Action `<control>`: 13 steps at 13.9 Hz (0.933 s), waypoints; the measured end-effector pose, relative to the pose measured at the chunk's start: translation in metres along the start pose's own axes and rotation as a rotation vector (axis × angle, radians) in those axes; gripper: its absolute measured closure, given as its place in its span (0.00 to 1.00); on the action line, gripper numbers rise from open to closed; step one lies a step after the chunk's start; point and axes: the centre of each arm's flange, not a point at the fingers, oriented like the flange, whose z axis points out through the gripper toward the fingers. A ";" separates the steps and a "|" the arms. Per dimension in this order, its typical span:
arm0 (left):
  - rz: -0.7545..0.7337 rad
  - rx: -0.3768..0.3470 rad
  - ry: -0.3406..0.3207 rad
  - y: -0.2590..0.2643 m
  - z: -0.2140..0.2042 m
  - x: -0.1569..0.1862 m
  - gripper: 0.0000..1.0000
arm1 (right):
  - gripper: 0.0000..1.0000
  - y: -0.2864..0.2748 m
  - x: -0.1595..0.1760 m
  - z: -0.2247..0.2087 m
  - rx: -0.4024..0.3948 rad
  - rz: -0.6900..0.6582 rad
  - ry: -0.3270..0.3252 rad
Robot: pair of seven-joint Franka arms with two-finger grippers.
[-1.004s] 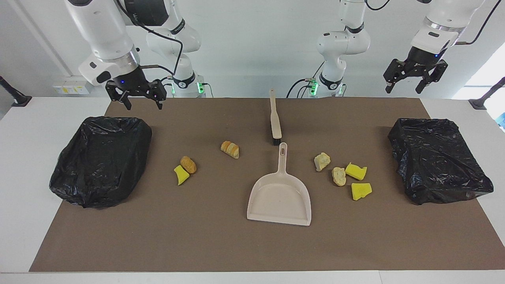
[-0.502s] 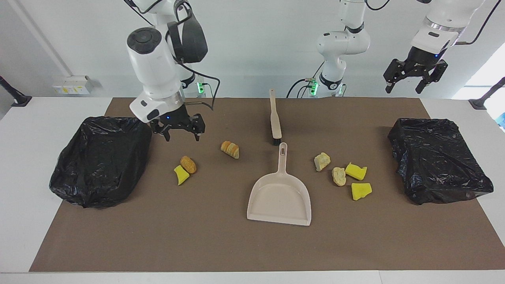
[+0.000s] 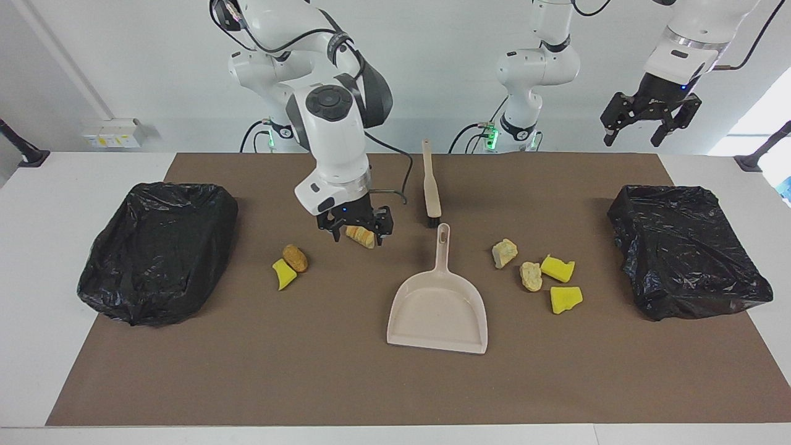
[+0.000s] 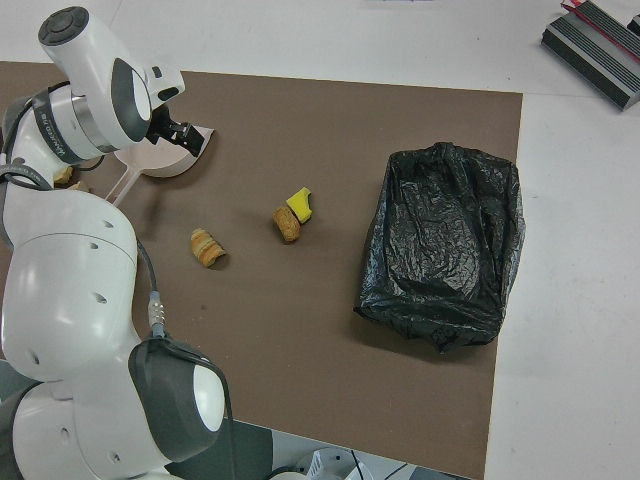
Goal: Sweep and dump trash in bin
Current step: 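Grasp the beige dustpan handle with the right gripper and lift it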
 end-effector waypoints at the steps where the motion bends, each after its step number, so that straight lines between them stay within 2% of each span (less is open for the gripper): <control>1: 0.000 0.000 0.000 0.000 0.000 0.000 0.00 | 0.00 -0.014 -0.005 0.003 0.016 -0.006 0.016; 5: 0.000 0.000 0.000 0.000 0.000 0.000 0.00 | 0.00 -0.060 -0.027 0.021 0.045 0.013 0.027; 8: 0.000 0.000 0.000 0.000 0.000 0.000 0.00 | 0.00 -0.098 -0.050 0.054 0.063 0.000 0.039; 10: 0.000 0.000 0.000 0.000 0.000 0.000 0.00 | 0.00 -0.119 -0.061 0.078 0.044 -0.015 0.051; 12: 0.000 0.000 0.000 0.000 0.000 0.000 0.00 | 0.04 -0.131 -0.064 0.095 0.040 -0.026 0.062; 13: 0.000 0.000 0.000 0.000 0.000 0.000 0.00 | 0.09 -0.135 -0.065 0.102 0.035 -0.036 0.067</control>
